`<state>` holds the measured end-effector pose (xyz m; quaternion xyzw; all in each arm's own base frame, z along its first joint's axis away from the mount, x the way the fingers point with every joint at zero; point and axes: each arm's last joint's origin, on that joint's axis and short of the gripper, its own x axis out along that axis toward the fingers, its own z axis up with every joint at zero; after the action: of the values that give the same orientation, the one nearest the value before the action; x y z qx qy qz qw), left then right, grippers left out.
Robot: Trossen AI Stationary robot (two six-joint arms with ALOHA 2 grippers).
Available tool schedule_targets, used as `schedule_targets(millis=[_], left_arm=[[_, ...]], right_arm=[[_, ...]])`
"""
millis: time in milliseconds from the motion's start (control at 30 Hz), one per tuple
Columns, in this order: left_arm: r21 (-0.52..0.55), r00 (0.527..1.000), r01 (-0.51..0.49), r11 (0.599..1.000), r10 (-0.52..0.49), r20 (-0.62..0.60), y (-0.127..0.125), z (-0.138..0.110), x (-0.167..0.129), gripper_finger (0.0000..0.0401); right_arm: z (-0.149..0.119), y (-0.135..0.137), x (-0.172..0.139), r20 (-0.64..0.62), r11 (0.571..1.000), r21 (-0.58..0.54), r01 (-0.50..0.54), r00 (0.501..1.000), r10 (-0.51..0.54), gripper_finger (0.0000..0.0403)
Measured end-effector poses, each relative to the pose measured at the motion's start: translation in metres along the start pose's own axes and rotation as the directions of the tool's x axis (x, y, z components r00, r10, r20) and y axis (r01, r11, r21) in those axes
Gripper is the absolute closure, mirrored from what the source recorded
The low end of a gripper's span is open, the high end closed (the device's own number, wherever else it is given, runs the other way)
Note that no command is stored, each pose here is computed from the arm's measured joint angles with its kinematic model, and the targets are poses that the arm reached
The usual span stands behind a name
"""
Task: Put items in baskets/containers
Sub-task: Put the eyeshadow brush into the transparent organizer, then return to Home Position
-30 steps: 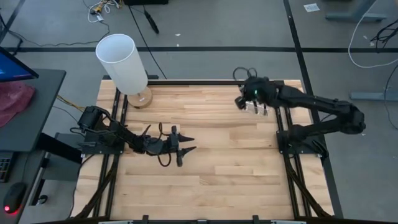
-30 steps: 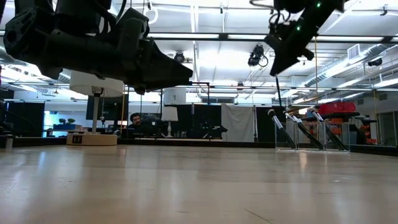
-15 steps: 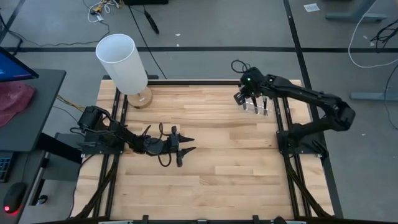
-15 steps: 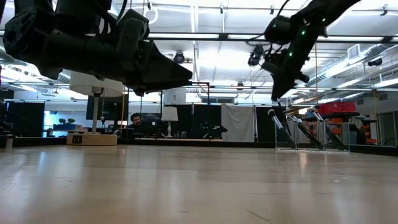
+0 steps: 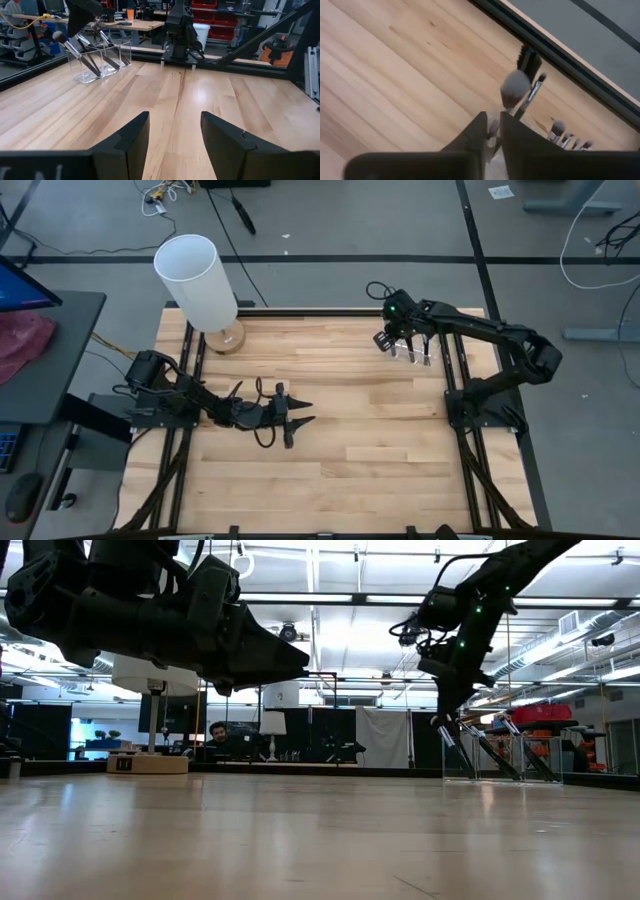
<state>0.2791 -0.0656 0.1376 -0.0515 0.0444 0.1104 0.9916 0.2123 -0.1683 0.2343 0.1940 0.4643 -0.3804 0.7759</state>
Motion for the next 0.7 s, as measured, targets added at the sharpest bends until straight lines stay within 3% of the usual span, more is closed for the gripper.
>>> schedule_targets(millis=[200, 367, 567, 700], left_arm=[[0.0, 1.0, 0.0, 1.0, 0.0, 0.0, 0.0, 0.0, 0.0, 0.022], [-0.003, 1.0, 0.0, 1.0, 0.0, 0.0, 0.0, 0.0, 0.0, 0.022], [-0.008, 1.0, 0.0, 1.0, 0.0, 0.001, 0.0, 0.0, 0.0, 0.022], [-0.008, 1.0, -0.001, 1.0, 0.001, 0.001, 0.0, 0.0, 0.0, 0.022]], right_arm=[[-0.003, -0.001, -0.001, -0.028, 1.0, -0.012, 0.005, 1.0, -0.005, 0.0289], [-0.003, -0.004, -0.021, 0.041, 1.0, -0.004, 0.017, 0.999, -0.017, 0.0241], [-0.008, -0.007, -0.064, 0.2, 0.999, 0.04, -0.01, 0.98, 0.002, 0.0225], [-0.016, 0.012, -0.09, 0.293, 0.995, -0.038, -0.093, 0.951, 0.1, 0.0225]])
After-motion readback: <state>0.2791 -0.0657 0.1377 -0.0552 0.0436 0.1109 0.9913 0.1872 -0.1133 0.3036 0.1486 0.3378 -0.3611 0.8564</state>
